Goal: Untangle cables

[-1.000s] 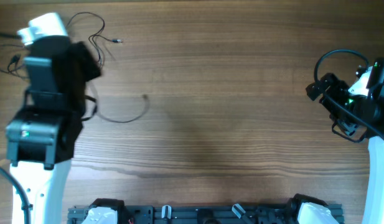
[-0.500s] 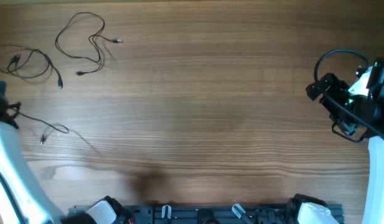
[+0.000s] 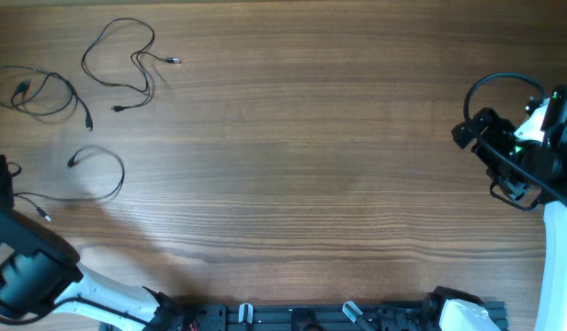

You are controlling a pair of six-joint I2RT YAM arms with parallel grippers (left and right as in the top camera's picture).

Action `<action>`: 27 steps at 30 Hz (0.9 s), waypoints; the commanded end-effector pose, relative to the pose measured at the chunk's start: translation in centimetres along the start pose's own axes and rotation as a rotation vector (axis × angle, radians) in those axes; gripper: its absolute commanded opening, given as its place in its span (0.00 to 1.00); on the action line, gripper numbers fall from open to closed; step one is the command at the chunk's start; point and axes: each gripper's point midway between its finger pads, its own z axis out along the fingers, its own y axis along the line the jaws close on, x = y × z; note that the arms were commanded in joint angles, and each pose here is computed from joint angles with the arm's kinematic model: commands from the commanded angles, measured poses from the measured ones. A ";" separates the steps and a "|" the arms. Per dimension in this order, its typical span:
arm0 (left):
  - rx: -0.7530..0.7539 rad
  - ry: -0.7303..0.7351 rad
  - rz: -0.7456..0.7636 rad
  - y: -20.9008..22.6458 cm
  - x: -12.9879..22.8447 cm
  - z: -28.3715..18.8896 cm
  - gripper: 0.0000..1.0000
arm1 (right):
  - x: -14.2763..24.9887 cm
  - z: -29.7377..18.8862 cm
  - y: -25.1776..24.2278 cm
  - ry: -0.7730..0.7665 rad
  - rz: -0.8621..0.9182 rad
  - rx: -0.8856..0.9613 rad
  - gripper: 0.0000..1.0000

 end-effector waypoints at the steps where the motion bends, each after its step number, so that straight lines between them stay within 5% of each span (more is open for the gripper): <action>1: -0.007 0.069 -0.041 -0.3 1.5 2.3 0.04 | -0.4 -0.3 0.2 -0.015 0.007 -0.002 1.00; 7: 0.070 0.177 0.074 -1.8 3.6 3.0 0.15 | -0.4 -0.3 0.2 -0.015 0.007 -0.002 1.00; 10: 0.225 0.241 0.218 -4.1 4.5 1.5 0.88 | -0.4 -0.3 0.2 -0.015 0.007 -0.002 1.00; 11: 0.281 0.263 0.233 -4.8 4.8 0.4 1.00 | -0.4 -0.3 0.2 -0.015 0.007 -0.002 1.00; 15: 0.496 0.269 0.258 -7.2 4.9 -6.4 1.00 | -0.4 -0.3 0.2 -0.015 0.007 -0.002 1.00; 19: 0.717 0.166 0.470 -9.7 7.7 -15.6 1.00 | -0.4 -0.3 0.2 -0.015 0.008 -0.002 1.00; 25: 0.875 0.157 0.721 -10.7 15.5 -23.0 1.00 | -0.4 -0.3 0.2 -0.015 0.007 -0.002 1.00; 27: 1.031 0.235 0.993 -10.3 21.5 -26.1 1.00 | -0.4 -0.3 0.2 -0.015 0.007 -0.002 1.00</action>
